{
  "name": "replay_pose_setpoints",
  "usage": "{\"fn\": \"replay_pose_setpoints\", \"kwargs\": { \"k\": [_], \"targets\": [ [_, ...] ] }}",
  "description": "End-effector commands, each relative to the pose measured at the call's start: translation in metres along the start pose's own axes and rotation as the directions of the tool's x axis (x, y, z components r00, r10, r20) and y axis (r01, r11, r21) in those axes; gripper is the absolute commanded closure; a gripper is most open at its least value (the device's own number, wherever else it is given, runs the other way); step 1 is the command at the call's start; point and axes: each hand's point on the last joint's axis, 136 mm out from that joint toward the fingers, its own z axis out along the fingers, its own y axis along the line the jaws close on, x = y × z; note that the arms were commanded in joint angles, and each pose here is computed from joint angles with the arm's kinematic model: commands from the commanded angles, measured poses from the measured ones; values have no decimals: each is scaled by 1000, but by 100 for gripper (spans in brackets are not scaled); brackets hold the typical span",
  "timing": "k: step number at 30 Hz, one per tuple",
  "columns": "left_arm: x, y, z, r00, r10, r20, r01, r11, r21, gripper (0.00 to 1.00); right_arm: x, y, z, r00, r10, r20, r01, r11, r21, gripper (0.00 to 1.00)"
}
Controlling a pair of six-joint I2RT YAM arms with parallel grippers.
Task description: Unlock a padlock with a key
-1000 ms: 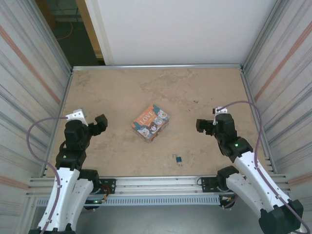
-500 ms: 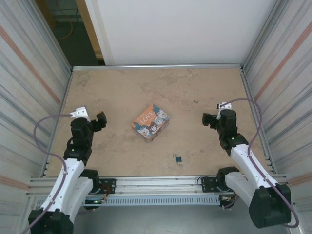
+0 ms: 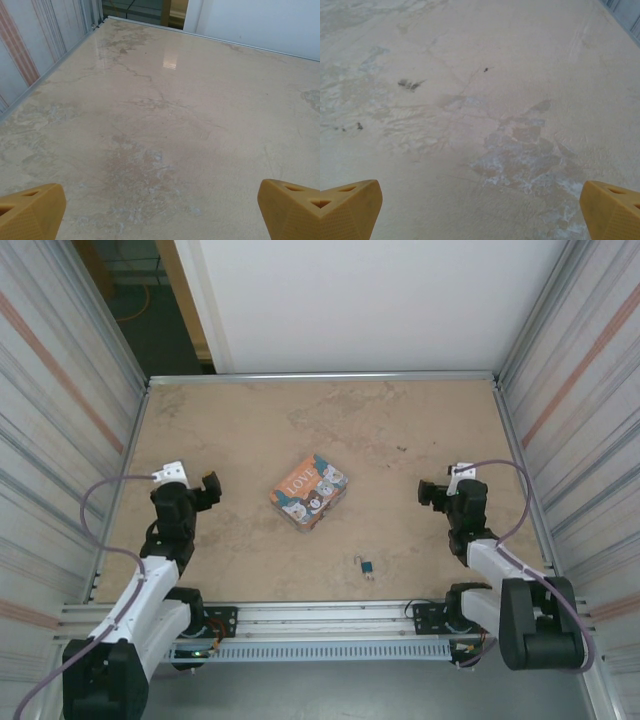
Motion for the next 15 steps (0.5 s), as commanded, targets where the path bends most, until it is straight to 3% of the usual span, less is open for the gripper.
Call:
{"fn": "replay_pose_setpoints", "kwargs": {
  "k": [1, 6, 15],
  "targets": [
    [-7, 6, 3, 998, 26, 50, -24, 999, -34, 1, -35, 8, 0, 986, 8, 165, 3, 998, -65, 0],
    [0, 6, 10, 997, 38, 69, -36, 999, -31, 1, -41, 12, 6, 973, 15, 231, 12, 994, -112, 0],
    [12, 1, 19, 995, 71, 66, -71, 997, -5, 1, -24, 17, 33, 971, -6, 240, 42, 988, -148, 0]
  ]
}}
